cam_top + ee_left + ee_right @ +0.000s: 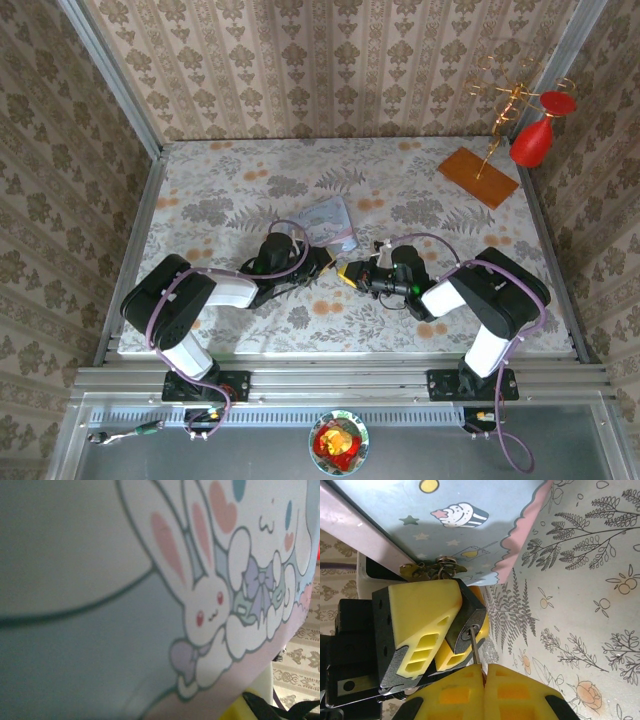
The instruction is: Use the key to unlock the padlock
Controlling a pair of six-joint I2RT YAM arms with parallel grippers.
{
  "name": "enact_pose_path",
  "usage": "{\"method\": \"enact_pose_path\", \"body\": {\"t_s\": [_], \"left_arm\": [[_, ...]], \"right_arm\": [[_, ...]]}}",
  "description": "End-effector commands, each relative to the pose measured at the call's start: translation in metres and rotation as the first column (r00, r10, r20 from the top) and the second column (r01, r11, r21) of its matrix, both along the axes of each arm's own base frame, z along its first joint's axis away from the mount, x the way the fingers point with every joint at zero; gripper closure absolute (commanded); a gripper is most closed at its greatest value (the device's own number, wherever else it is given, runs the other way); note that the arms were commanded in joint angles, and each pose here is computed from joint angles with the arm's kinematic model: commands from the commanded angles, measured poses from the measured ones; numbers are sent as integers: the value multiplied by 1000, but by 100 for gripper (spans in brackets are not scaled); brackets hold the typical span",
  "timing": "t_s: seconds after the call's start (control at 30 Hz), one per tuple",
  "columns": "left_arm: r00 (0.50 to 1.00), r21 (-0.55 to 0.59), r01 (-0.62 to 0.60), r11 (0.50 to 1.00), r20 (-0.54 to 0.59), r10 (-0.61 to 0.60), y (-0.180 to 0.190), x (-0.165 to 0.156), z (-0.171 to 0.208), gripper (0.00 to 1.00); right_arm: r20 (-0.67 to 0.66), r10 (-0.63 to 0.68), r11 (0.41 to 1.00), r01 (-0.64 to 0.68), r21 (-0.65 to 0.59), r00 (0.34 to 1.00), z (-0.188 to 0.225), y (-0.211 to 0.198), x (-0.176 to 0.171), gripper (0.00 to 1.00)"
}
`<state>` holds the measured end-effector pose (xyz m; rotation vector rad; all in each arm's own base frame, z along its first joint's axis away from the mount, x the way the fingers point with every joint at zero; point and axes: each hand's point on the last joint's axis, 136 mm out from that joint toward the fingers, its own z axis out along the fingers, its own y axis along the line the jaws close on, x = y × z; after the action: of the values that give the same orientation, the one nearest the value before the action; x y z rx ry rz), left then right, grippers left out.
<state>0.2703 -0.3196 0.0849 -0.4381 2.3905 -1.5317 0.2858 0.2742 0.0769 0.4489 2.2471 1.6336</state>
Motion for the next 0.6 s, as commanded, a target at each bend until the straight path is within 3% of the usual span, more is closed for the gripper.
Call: {"method": "enact_pose_path", "body": {"t_s": [0.0, 0.57], "left_arm": [[973, -100, 228, 968, 6, -229, -34, -44, 32, 95], [971, -121, 237, 964, 12, -237, -37, -44, 39, 95]], "right_arm": [[77, -125, 992, 127, -19, 989, 9, -10, 38, 100], [54, -146, 988, 149, -45, 988, 5, -19, 50, 100]]}}
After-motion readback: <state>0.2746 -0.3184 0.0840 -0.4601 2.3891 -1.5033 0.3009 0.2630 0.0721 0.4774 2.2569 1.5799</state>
